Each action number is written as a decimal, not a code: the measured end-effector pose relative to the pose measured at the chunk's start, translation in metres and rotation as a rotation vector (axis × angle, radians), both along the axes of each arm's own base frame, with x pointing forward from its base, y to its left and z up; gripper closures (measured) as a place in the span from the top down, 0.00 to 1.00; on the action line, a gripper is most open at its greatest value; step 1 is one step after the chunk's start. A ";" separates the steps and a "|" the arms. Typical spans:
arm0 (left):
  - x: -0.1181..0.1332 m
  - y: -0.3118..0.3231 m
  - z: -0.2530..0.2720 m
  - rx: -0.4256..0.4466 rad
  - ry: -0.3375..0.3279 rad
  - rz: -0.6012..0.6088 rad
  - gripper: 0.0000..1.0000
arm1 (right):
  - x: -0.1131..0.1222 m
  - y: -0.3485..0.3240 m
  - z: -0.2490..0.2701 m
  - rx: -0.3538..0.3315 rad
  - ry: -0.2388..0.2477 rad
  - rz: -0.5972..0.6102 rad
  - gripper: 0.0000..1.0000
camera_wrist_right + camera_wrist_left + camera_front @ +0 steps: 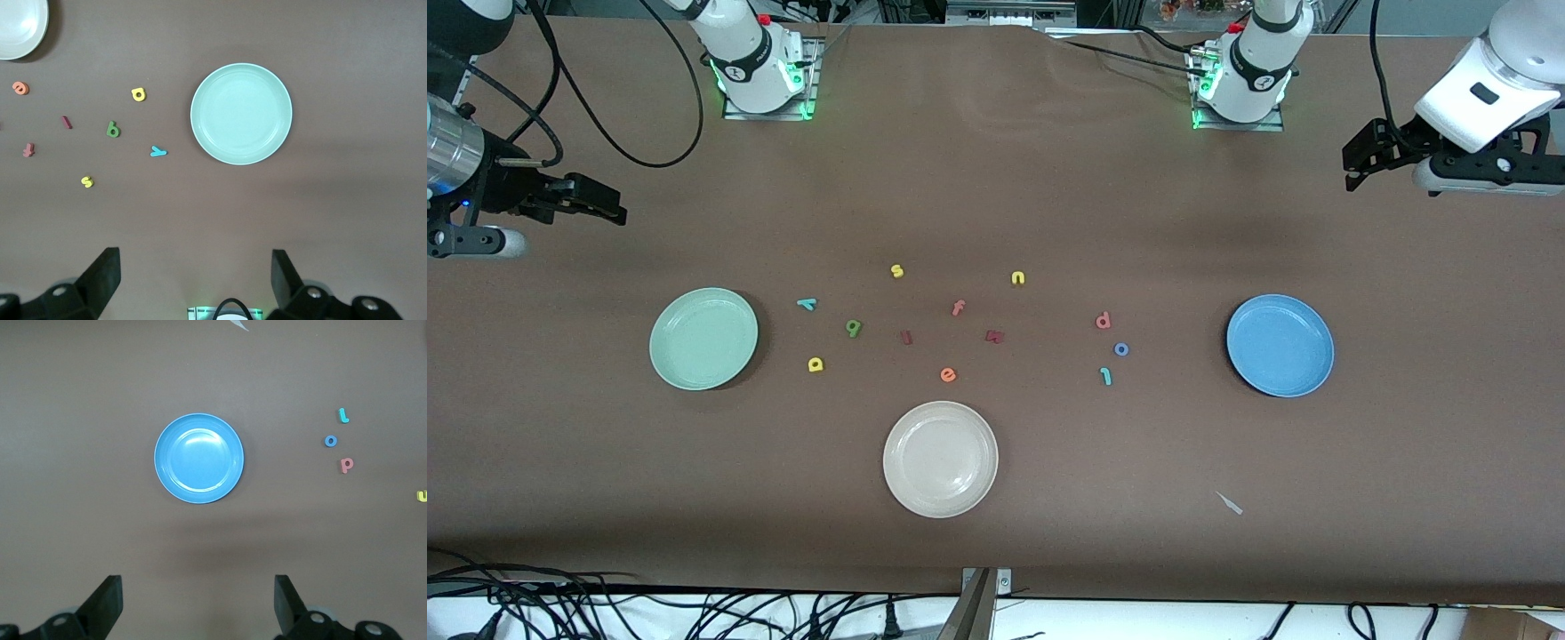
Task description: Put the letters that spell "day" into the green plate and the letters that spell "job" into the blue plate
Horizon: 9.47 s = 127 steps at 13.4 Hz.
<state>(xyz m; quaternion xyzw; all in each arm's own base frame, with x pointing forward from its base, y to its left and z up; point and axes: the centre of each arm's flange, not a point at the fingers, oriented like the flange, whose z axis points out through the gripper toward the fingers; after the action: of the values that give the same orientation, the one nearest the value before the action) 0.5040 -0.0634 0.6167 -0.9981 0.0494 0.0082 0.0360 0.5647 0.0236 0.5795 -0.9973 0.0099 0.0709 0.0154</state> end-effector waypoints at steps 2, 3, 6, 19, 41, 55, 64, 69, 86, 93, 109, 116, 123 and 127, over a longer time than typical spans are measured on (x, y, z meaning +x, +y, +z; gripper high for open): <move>0.000 0.001 0.000 0.000 0.005 0.002 1.00 | 0.000 0.000 0.000 0.000 0.000 0.000 1.00; 0.000 0.001 0.000 0.001 0.007 0.002 1.00 | 0.000 0.000 0.000 0.000 0.000 0.000 1.00; 0.001 0.007 -0.001 0.000 0.009 0.014 1.00 | 0.000 0.000 0.000 0.000 0.000 0.000 1.00; 0.005 0.013 -0.004 -0.002 0.014 0.025 1.00 | 0.000 0.000 0.000 0.000 0.000 0.000 1.00; 0.005 0.013 -0.004 -0.002 0.014 0.025 1.00 | 0.000 0.000 0.000 0.000 0.001 0.000 1.00; 0.004 0.011 -0.003 -0.002 0.012 0.021 1.00 | 0.006 0.003 -0.018 0.002 0.033 0.024 1.00; 0.004 0.001 -0.001 -0.001 0.008 0.002 1.00 | 0.013 0.026 -0.047 0.007 0.088 0.071 1.00; 0.004 0.001 0.000 -0.001 0.005 0.002 1.00 | 0.011 0.038 -0.051 0.008 0.096 0.082 1.00; 0.000 -0.026 0.008 0.002 -0.006 -0.047 1.00 | 0.008 0.178 -0.138 -0.015 0.042 -0.007 1.00; 0.004 -0.008 0.004 -0.005 0.010 -0.011 1.00 | 0.009 0.181 -0.193 -0.003 0.002 -0.031 1.00; 0.014 0.040 -0.008 -0.122 0.050 0.107 1.00 | 0.002 0.226 -0.330 0.015 -0.023 -0.084 1.00; 0.013 0.027 -0.007 -0.119 0.050 0.083 1.00 | 0.007 0.226 -0.366 0.034 -0.054 -0.098 0.99; 0.012 0.006 -0.007 -0.113 0.050 0.045 1.00 | 0.005 0.224 -0.373 0.055 -0.109 -0.106 1.00; 0.012 0.010 -0.006 -0.114 0.049 0.053 1.00 | 0.004 0.224 -0.372 0.055 -0.111 -0.106 1.00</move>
<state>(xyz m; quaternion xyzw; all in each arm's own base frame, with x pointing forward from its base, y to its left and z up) 0.5162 -0.0536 0.6103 -0.9990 0.0243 0.0307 -0.0222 0.5688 0.2472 0.2073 -0.9970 0.0597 0.0148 0.0473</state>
